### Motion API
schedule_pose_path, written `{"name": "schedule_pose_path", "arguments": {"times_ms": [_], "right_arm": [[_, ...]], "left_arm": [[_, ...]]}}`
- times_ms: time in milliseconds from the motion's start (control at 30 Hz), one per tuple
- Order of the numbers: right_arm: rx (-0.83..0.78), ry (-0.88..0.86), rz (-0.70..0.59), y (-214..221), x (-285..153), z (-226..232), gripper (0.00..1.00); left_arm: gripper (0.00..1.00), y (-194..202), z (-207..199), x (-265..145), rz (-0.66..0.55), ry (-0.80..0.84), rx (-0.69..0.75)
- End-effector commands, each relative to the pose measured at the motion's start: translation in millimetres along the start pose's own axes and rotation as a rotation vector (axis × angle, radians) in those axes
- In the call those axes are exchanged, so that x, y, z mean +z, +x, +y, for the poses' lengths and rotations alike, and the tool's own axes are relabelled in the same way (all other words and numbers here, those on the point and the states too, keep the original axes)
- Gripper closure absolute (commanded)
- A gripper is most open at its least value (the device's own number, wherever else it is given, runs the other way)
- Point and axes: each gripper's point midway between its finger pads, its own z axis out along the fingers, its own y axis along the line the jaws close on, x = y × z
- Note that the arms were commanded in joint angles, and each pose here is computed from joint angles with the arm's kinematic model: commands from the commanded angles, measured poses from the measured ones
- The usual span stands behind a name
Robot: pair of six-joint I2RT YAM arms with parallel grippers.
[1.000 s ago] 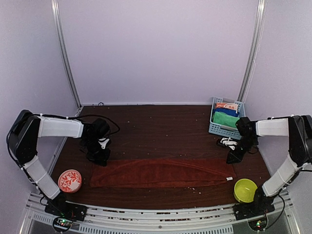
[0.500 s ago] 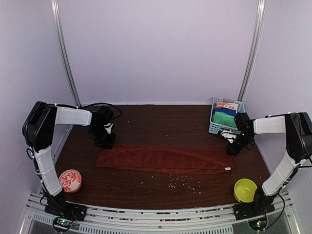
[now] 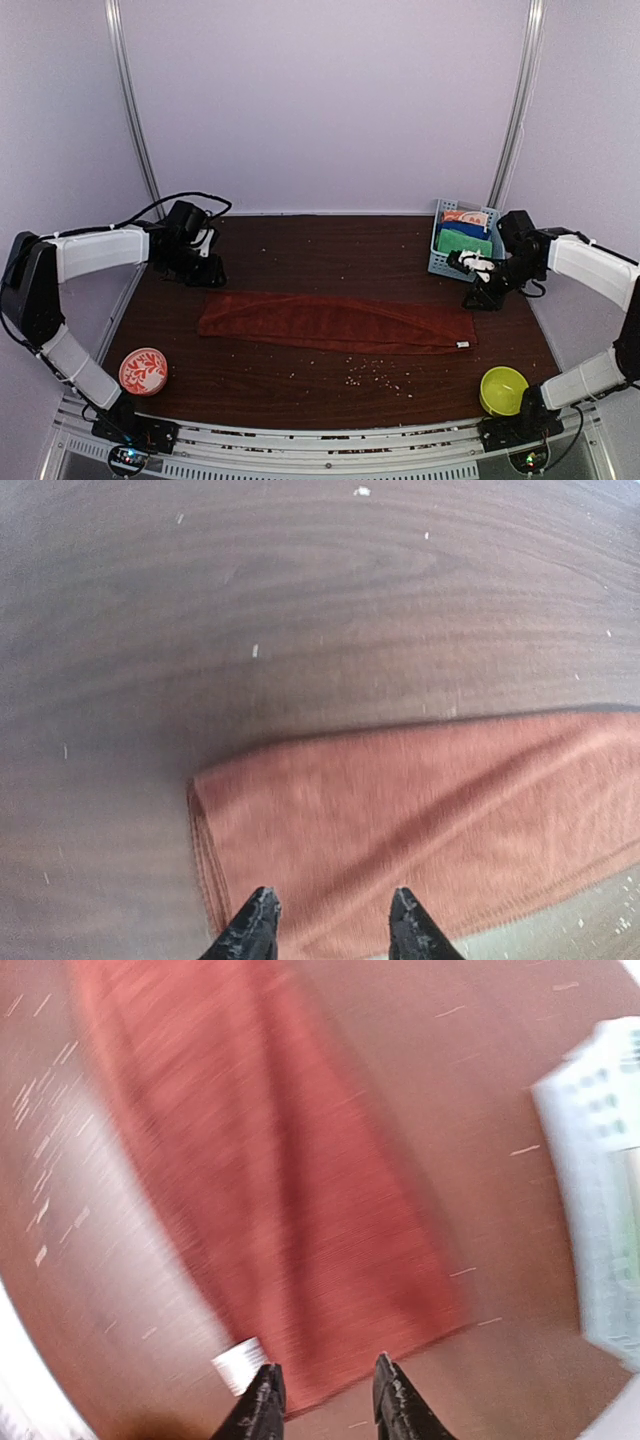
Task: Roll the towels
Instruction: Move the towel to the center of the board, then pick up the towel from the center of the board.
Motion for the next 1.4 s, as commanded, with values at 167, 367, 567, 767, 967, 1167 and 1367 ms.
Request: {"name": "schedule_pose_path", "arguments": {"times_ms": [167,367,567,767,967,1167,1367], "right_arm": [[-0.182,-0.059,0.186,63.0,9.1,44.7,0.64],[-0.209,-0.065,0.225,71.4,17.7,48.9,0.65],[-0.221,-0.075,0.214,70.6,22.0,52.9,0.65],[-0.22,-0.095,0.218,71.8,25.2,55.8,0.65],[-0.222,-0.108,0.214,72.1,26.4,58.2,0.65],[-0.222,-0.15,0.218,75.1,30.5,64.6,0.65],[-0.231,-0.184,0.2,69.7,26.1,69.7,0.6]], "left_arm": [[0.64,72.6,32.7,-10.3,0.196,-0.053,-0.215],[0.74,108.6,42.7,-3.6,0.328,-0.015,-0.312],[0.74,114.5,41.7,1.9,0.356,-0.008,-0.318],[0.75,127.4,46.7,11.8,0.392,-0.03,-0.323],[0.77,128.8,46.3,15.3,0.383,-0.023,-0.33],[0.83,127.6,42.5,23.5,0.359,0.011,-0.336],[0.92,119.0,40.4,25.7,0.327,0.027,-0.333]]}}
